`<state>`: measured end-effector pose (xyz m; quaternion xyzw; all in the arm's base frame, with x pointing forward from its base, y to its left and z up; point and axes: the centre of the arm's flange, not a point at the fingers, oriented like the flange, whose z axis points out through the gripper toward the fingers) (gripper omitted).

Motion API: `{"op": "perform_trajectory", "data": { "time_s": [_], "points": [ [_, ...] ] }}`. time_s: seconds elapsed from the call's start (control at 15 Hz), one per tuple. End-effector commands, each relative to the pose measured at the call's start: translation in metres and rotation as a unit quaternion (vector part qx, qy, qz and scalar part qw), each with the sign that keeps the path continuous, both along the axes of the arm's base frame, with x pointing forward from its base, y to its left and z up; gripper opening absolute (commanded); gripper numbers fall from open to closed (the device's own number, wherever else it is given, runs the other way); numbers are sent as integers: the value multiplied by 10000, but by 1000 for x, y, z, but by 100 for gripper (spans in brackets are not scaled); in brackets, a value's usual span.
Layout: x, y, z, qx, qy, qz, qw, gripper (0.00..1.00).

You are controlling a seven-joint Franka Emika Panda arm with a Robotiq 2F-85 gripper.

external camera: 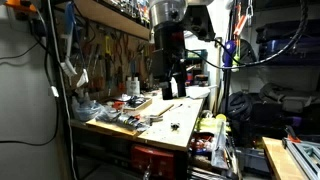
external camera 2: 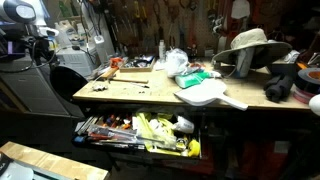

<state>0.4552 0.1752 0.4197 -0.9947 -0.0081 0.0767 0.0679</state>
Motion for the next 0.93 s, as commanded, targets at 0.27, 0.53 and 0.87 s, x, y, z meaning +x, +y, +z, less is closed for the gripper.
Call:
{"op": "perform_trajectory", "data": {
  "time_s": [0.27,0.53,0.87],
  "points": [
    [0,0,0,0,2,0,10000,100],
    [8,-40,-5,-243,-162,-222,9993,100],
    [34,-126,-12,-522,-491,-228,9972,100]
  ]
}}
